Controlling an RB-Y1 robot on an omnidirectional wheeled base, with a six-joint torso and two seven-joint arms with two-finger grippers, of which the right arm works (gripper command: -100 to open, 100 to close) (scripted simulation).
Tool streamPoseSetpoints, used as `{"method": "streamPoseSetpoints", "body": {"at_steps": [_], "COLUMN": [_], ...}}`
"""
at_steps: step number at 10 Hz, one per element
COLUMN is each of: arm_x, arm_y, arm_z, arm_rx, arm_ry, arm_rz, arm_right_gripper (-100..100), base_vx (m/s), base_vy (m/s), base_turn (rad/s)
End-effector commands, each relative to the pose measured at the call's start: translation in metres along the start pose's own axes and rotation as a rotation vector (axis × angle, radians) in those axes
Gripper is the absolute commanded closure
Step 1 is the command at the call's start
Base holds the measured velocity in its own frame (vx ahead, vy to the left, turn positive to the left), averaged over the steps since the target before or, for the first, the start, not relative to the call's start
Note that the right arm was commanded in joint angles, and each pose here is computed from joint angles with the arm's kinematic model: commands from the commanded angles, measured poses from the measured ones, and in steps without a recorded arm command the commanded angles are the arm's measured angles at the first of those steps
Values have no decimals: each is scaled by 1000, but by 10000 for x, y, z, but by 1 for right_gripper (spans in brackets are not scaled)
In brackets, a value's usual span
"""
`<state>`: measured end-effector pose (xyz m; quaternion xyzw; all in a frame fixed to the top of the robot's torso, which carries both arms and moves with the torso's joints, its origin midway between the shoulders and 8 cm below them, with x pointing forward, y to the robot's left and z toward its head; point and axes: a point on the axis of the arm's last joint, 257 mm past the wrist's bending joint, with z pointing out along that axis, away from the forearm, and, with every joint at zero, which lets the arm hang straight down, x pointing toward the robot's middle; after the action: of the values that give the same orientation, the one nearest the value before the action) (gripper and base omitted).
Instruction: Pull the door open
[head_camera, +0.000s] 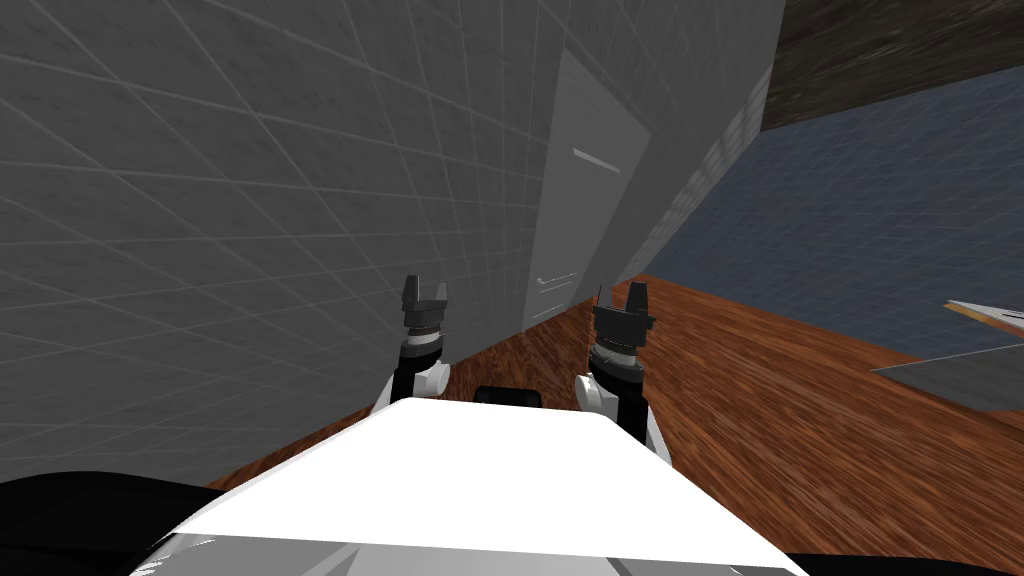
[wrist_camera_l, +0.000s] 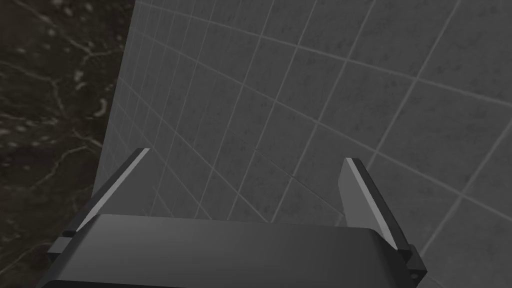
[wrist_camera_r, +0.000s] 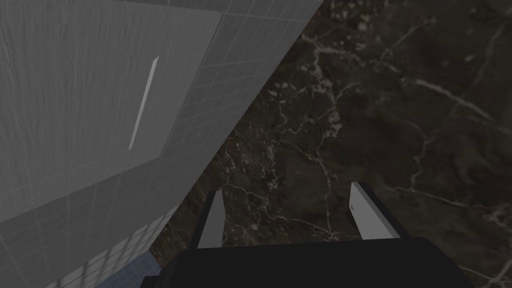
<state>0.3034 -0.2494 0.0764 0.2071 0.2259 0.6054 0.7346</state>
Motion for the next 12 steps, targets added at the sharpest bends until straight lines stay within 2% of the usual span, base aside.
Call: {"method": "streamPoseSetpoints", "body": {"at_steps": [1, 6, 12], "arm_x": [40, 161, 359], "arm_y": [-101, -419, -940], "arm_z": [-31, -140, -352], "arm_rx": [14, 58, 120], "arm_ry": [14, 60, 146], "arm_rz": [-22, -93, -222], "arm_right_gripper": [-100, -100, -100], "base_vx": [27, 68, 77], "base_vy": [-15, -30, -41], "base_turn": [14, 17, 23]}}
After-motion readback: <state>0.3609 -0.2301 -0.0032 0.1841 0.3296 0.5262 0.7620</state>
